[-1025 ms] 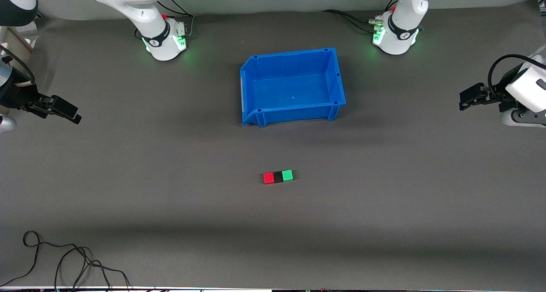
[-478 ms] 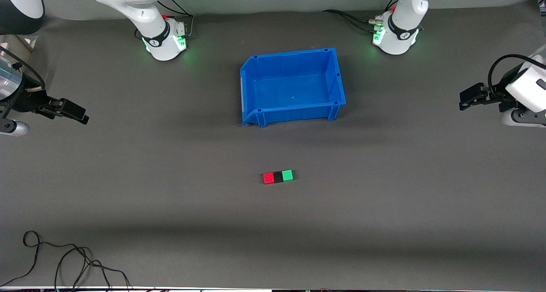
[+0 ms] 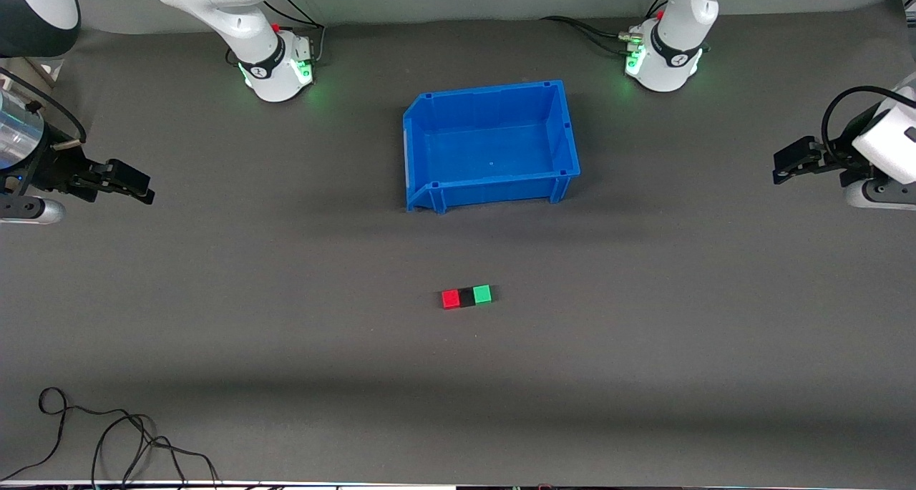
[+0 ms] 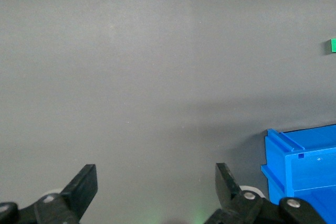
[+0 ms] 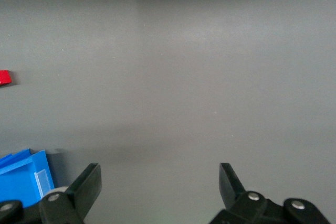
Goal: Attach green and red cubes to black cube
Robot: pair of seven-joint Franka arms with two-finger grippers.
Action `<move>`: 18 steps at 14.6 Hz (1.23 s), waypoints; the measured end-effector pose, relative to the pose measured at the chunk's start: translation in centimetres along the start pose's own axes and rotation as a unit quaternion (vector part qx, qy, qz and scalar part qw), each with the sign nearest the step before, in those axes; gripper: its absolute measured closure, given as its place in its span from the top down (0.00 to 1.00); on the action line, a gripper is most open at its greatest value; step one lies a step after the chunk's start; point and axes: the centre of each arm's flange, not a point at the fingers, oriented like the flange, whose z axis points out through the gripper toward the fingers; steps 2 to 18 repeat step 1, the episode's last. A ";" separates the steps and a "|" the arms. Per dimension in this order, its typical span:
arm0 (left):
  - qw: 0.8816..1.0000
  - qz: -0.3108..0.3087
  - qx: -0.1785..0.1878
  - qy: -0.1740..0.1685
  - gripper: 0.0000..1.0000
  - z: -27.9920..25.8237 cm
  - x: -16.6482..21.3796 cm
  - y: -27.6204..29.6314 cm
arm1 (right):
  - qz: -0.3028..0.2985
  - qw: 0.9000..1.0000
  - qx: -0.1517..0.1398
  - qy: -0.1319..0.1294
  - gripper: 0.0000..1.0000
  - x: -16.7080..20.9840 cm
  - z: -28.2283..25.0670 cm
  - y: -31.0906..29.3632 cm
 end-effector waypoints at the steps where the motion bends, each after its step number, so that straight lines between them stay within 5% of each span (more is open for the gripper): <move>1: 1.000 0.000 0.000 0.002 1.00 0.0 0.0 0.0 | 0.000 1.000 0.000 0.000 1.00 0.0 0.0 0.0; 18: 1.000 0.000 0.000 0.002 1.00 0.0 0.0 0.0 | 0.000 1.000 0.000 0.000 1.00 0.0 0.0 0.0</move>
